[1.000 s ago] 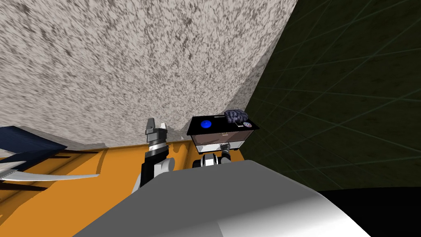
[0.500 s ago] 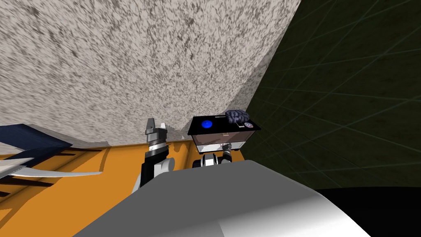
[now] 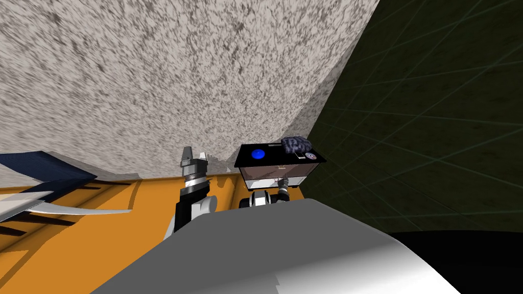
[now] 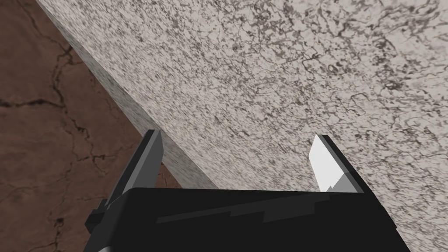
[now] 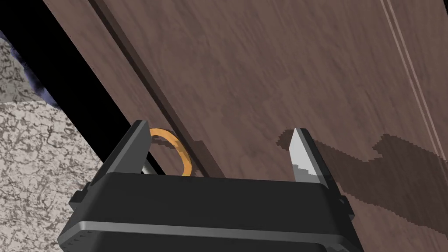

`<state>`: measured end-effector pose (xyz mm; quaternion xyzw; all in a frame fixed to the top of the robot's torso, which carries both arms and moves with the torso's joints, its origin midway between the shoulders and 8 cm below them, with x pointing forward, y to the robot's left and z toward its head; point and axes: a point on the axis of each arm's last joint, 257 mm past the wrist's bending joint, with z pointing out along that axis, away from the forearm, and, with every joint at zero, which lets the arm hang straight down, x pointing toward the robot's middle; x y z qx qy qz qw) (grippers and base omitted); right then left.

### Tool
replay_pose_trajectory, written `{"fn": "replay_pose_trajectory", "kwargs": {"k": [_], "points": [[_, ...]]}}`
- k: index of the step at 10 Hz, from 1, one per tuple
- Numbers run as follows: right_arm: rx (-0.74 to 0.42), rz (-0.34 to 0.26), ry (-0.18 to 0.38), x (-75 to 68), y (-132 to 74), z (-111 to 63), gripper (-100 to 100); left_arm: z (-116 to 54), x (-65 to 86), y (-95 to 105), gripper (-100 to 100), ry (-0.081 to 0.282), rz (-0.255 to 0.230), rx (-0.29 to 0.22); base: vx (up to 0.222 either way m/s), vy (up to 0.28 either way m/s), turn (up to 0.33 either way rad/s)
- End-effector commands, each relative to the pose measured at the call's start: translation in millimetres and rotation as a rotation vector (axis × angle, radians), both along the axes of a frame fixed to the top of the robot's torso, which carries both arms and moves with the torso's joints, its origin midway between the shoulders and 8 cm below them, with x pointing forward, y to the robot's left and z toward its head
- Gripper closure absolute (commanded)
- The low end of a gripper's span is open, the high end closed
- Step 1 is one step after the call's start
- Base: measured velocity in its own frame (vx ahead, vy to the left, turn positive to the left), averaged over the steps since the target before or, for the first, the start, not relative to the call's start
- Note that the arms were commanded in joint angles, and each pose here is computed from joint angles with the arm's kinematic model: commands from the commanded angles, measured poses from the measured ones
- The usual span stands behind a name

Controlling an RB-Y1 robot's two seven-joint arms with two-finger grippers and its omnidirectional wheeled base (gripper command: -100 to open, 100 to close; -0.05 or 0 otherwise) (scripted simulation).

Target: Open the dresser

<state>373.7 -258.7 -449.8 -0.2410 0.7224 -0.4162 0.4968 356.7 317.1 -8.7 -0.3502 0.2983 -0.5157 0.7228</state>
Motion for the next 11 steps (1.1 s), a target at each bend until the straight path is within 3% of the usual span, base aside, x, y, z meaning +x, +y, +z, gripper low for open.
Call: {"fn": "replay_pose_trajectory", "kwargs": {"k": [1,2,3,4,5,9,11], "points": [[-0.107,0.032,-0.027,-1.0,-6,7.8,-100,0.0,0.0,0.0,0,0.000,0.000,0.000,0.004,0.005,0.026],[-0.166,0.064,-0.066,3.1,-3,19.9,-100,0.0,0.0,0.0,0,0.000,0.000,0.000,0.004,0.005,0.042],[-0.183,0.063,-0.054,0.0,-8,16.0,-100,0.0,0.0,0.0,0,0.000,0.000,0.000,0.004,0.005,0.022],[-0.243,0.094,-0.091,2.7,-5,26.7,-100,0.0,0.0,0.0,0,0.000,0.000,0.000,0.004,0.005,0.040],[-0.253,0.094,-0.082,0.9,-8,24.3,-100,0.0,0.0,0.0,0,0.000,0.000,0.000,0.004,0.003,0.022],[-0.414,0.179,-0.169,4.6,-6,48.5,-100,0.0,0.0,0.0,0,0.000,0.000,0.000,0.004,0.004,0.033],[-0.467,0.203,-0.182,3.5,-9,52.1,-100,0.0,0.0,0.0,0,0.000,0.000,0.000,0.004,0.004,0.020]]}}
